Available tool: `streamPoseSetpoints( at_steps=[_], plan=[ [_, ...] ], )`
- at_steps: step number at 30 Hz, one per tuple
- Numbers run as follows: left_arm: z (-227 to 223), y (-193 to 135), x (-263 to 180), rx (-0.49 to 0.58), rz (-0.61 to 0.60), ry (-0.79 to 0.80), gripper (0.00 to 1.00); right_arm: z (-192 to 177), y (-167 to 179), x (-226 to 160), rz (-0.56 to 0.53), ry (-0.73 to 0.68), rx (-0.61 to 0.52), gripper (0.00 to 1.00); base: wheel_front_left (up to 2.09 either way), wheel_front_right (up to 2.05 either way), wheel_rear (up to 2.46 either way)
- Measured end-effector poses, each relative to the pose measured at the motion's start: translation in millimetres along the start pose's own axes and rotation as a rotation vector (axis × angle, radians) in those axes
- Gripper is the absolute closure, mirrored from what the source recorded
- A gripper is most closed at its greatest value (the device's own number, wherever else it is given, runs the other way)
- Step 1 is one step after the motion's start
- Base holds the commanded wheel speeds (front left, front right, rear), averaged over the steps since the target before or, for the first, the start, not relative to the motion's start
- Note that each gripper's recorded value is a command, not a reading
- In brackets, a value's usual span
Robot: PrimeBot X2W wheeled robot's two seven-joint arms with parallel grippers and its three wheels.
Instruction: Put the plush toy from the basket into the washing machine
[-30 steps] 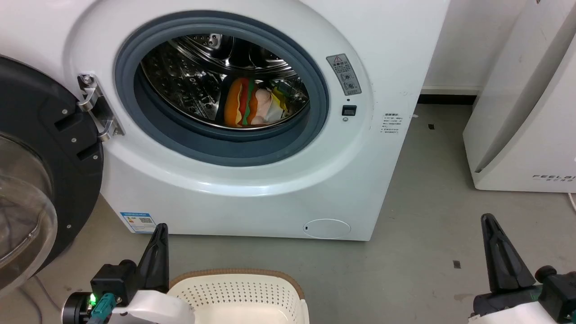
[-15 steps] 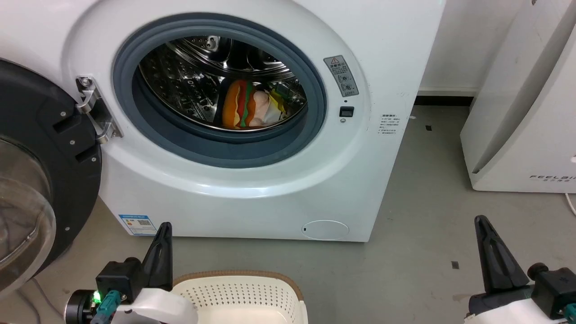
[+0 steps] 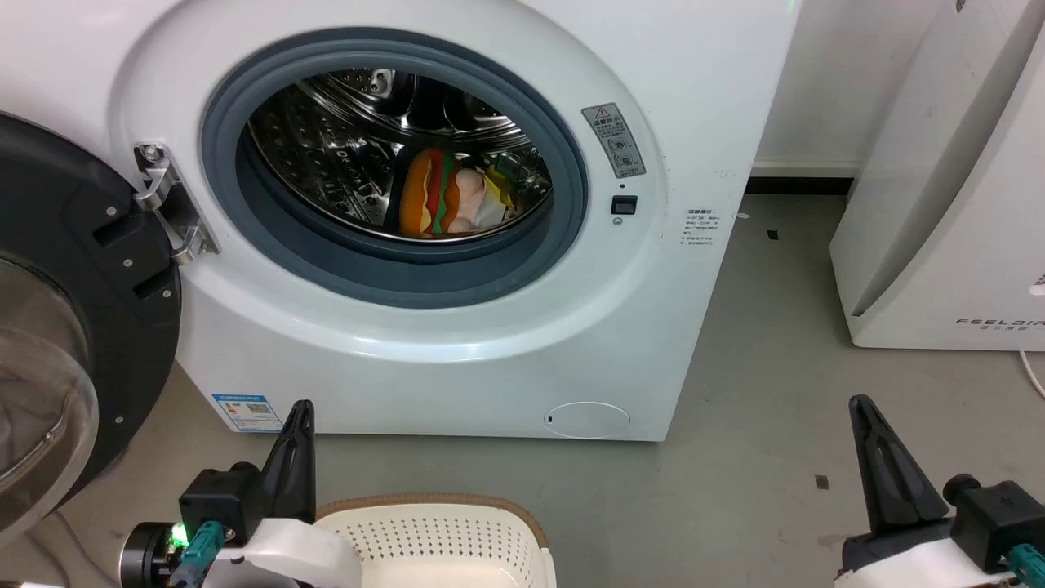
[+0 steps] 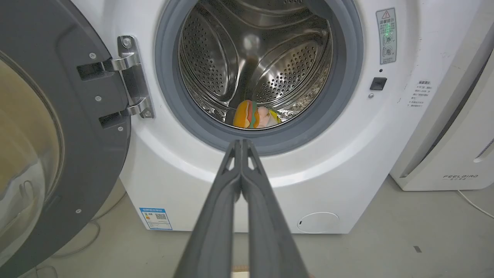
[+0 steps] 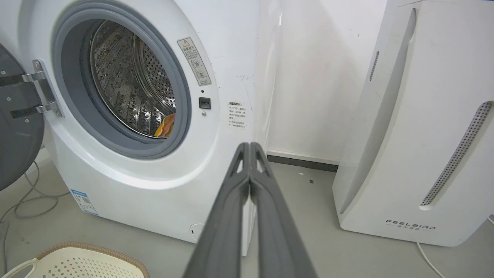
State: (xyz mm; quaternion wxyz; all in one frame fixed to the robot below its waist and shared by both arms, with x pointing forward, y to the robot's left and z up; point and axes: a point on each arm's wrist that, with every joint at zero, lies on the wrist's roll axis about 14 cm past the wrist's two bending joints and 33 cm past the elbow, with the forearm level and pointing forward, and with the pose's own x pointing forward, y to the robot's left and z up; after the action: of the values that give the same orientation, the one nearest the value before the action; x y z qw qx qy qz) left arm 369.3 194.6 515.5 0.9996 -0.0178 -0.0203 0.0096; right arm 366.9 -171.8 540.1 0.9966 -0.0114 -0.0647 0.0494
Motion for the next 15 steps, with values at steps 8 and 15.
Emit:
streamPoseSetpoints(
  at_steps=[8,15],
  plan=[
    [1.7,-2.5,0.9,0.013,-0.007,0.003,1.0,-0.1,1.6,1.7,0.005,0.01,-0.003,1.0,0.0,0.0,0.0],
    [2.8,-3.5,1.7,0.017,-0.007,0.007,1.0,-2.5,2.4,1.3,0.007,0.027,-0.003,1.0,0.0,0.0,0.0]
  ],
)
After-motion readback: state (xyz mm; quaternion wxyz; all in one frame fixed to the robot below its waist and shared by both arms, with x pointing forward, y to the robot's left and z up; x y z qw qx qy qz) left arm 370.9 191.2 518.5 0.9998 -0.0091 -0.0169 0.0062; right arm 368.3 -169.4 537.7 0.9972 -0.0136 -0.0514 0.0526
